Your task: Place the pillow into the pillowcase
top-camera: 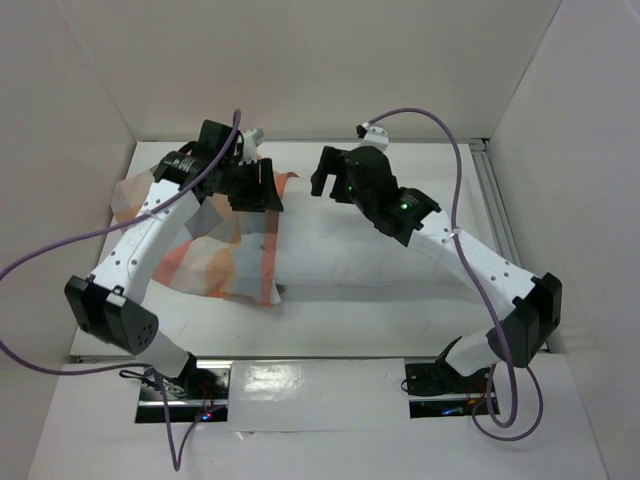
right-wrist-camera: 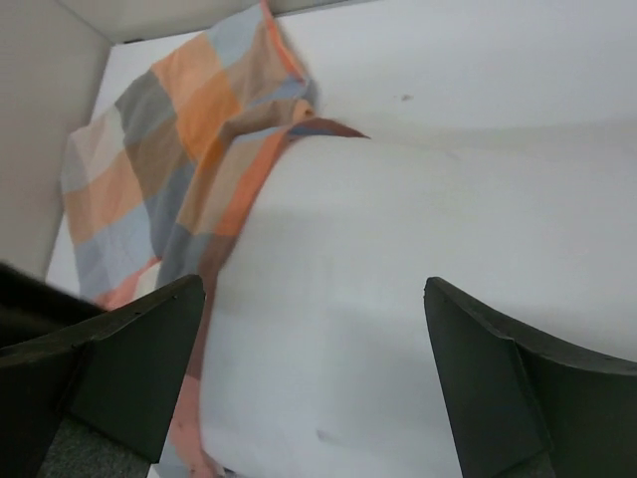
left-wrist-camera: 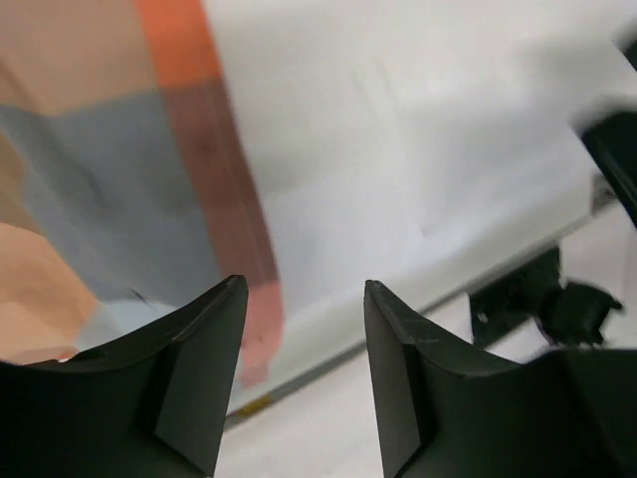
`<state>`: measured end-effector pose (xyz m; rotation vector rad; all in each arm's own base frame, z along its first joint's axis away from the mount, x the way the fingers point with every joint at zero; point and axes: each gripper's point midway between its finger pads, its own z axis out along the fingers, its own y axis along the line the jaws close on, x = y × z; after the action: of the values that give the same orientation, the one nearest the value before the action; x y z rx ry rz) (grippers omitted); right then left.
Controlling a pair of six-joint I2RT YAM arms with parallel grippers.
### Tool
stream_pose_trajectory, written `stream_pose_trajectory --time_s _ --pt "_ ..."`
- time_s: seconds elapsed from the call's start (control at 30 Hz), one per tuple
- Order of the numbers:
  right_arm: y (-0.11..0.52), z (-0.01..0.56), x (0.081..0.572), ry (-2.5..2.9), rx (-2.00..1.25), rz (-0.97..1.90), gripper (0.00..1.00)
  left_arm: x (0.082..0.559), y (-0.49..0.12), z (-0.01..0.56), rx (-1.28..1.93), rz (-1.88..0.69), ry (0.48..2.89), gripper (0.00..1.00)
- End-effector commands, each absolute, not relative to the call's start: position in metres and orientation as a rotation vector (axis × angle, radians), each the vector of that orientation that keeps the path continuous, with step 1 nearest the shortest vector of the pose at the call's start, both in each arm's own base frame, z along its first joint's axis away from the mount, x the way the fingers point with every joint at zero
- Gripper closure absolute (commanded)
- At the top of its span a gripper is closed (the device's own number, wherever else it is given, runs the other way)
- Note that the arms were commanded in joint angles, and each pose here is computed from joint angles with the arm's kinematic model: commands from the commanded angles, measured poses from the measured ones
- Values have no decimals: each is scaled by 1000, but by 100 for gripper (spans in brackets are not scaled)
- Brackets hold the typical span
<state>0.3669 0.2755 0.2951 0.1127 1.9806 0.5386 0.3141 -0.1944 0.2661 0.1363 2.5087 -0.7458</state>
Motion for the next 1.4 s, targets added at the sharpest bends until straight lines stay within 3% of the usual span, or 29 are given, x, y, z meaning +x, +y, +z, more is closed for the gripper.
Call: stream_pose_trajectory --time_s 0.0,0.17,0.23,0.4,0.5,0.6,0.67,0.7,0.73,0.77,0.8,1.2,1.37 --pt "229 278 358 2062 92 276 1 364 -171 253 8 -498 2495 36" --pt "196 263 364 2130 87 137 1 441 -175 230 -85 -317 2475 32" --pt "191 260 365 2147 80 136 1 460 -182 235 -71 -249 2435 32" --pt "185 236 361 2228 37 154 1 487 -179 185 -83 -89 2501 30" --pt "184 212 357 2290 20 147 1 487 -179 178 -81 -79 2520 39" --pt "190 182 348 2361 -20 177 1 486 -185 171 -51 -85 2536 72" --pt "191 168 345 2386 -15 178 15 484 -186 180 -49 -105 2521 98" --pt "192 159 343 2398 -10 189 48 484 -188 189 -33 -123 2505 100" --pt "192 155 342 2400 -11 188 72 481 -194 194 -17 -143 2499 100" --pt "192 159 342 2393 6 199 92 480 -196 209 4 -167 2469 100" --pt "192 155 341 2395 5 197 100 477 -206 221 42 -209 2448 100" --pt "192 230 331 2180 260 374 100 365 -355 293 568 -874 2339 100" --pt "190 258 323 2068 375 388 100 391 -380 249 541 -870 2397 100"
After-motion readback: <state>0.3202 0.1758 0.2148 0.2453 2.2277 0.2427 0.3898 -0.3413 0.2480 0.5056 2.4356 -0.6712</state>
